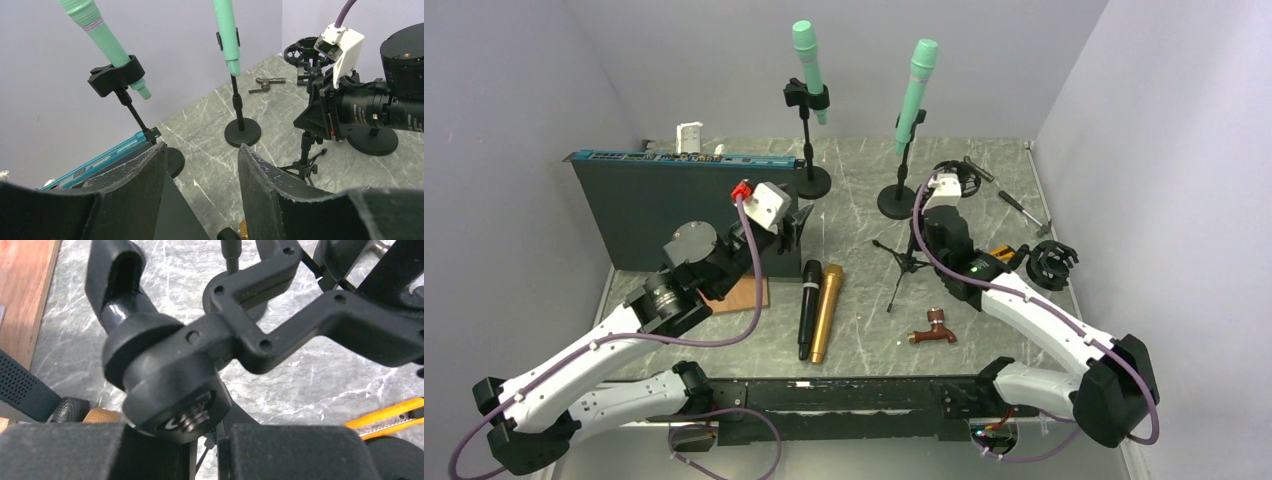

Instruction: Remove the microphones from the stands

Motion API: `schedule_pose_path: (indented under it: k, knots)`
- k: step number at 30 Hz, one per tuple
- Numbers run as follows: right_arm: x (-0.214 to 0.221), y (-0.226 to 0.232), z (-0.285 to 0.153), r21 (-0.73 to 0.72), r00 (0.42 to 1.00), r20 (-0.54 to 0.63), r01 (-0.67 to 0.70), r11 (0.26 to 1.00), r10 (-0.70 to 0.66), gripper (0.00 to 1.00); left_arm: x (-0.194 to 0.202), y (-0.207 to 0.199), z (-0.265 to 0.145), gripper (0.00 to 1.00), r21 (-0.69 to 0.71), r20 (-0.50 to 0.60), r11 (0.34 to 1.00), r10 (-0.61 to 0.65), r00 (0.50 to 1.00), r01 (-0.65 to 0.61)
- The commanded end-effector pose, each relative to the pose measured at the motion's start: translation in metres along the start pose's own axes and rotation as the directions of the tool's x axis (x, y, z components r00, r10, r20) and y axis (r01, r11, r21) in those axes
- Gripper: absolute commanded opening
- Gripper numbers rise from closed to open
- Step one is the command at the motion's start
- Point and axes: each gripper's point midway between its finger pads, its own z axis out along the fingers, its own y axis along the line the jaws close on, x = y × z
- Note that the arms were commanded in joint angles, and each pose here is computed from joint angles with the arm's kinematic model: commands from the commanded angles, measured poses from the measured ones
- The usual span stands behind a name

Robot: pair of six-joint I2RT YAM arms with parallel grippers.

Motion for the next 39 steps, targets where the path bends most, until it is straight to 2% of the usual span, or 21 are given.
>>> schedule_pose_path:
  k: [1,7,10,13,15,19,24,28,33,36,39]
  knots:
    - [0.016,0.036,-0.005,-0.015,0.980,-0.062,-0.192,0.981,0.191,0.00,-0.010,-0.005,0.004,0.58,0.011,0.028,1.000,-0.025,0.999,0.025]
    - [0.035,0.064,-0.008,0.044,0.978,-0.085,-0.189,0.981,0.192,0.00,0.002,-0.015,0.010,0.58,0.027,0.006,0.999,-0.031,1.000,0.031]
    - [0.039,0.071,-0.009,0.033,0.977,-0.097,-0.186,0.982,0.188,0.06,0.010,-0.024,0.016,0.59,0.046,-0.023,0.997,-0.058,0.998,0.059]
    - [0.037,0.080,-0.016,-0.015,0.976,-0.103,-0.192,0.981,0.190,0.24,0.013,-0.034,0.018,0.60,0.072,-0.038,0.990,-0.115,0.993,0.117]
    - [0.035,0.083,-0.020,-0.035,0.976,-0.117,-0.190,0.981,0.185,0.45,0.017,-0.040,0.021,0.62,0.081,-0.047,0.984,-0.153,0.987,0.157]
    - [0.037,0.080,-0.032,-0.058,0.975,-0.149,-0.174,0.983,0.163,0.77,0.029,-0.049,0.029,0.66,0.073,-0.097,0.968,-0.234,0.967,0.242]
    - [0.044,0.074,-0.053,-0.120,0.972,-0.175,-0.181,0.976,0.158,0.91,0.040,-0.065,0.040,0.68,0.099,-0.174,0.952,-0.270,0.947,0.290]
    - [0.049,0.076,-0.070,-0.203,0.967,-0.190,-0.207,0.957,0.169,0.95,0.048,-0.084,0.045,0.70,0.149,-0.220,0.929,-0.302,0.928,0.338]
    - [0.068,0.073,-0.076,-0.228,0.957,-0.232,-0.230,0.946,0.177,0.95,0.071,-0.102,0.056,0.70,0.180,-0.296,0.901,-0.333,0.895,0.395]
    - [0.074,0.072,-0.077,-0.264,0.948,-0.246,-0.267,0.927,0.202,0.93,0.079,-0.111,0.062,0.70,0.227,-0.328,0.867,-0.361,0.873,0.444]
    - [0.069,0.071,-0.077,-0.368,0.924,-0.272,-0.359,0.858,0.270,0.85,0.084,-0.114,0.072,0.70,0.268,-0.333,0.825,-0.405,0.851,0.498]
